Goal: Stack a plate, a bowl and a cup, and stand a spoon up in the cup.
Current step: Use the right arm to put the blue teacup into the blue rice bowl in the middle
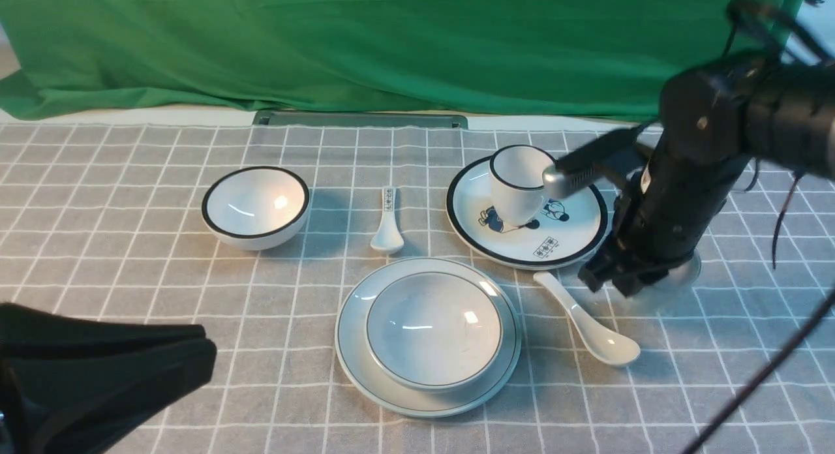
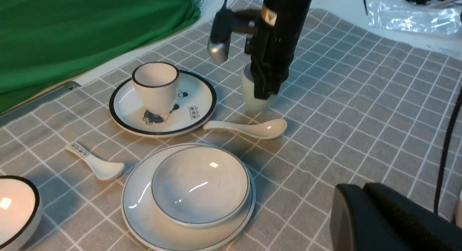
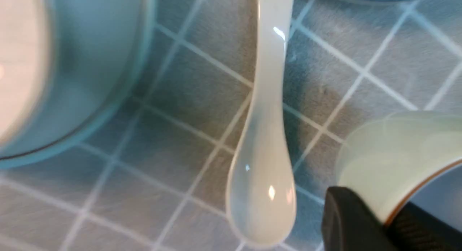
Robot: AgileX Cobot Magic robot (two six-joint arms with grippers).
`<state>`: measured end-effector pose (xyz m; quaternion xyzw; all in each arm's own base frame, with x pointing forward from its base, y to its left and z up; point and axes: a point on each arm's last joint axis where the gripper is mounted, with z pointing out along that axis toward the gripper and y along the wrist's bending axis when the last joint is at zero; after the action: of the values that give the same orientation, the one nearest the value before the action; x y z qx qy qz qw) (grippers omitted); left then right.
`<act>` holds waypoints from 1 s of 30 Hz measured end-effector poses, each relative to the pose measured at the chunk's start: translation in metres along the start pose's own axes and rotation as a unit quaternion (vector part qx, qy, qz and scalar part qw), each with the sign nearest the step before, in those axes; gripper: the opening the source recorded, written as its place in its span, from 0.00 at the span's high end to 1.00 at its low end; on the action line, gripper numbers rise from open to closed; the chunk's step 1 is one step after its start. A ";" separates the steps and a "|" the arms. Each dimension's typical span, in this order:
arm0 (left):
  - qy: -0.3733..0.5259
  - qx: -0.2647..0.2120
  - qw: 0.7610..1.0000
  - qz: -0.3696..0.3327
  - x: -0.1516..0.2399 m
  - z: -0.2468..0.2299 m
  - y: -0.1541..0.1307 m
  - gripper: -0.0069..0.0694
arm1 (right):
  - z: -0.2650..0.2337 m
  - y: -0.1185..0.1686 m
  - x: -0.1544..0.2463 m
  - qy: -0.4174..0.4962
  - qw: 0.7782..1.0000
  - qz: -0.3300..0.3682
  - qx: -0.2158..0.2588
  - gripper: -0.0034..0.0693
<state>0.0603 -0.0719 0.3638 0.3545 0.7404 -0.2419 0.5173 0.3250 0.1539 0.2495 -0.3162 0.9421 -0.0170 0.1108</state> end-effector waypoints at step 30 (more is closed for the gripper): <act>0.002 -0.005 1.000 0.007 0.001 0.000 0.001 0.90 | 0.022 0.146 -0.051 -0.047 0.988 -0.101 -0.103 0.82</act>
<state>0.0611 -0.0713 0.3629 0.3570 0.7405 -0.2338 0.5192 0.2825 0.3021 0.2232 -0.4202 0.8957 0.0836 0.1192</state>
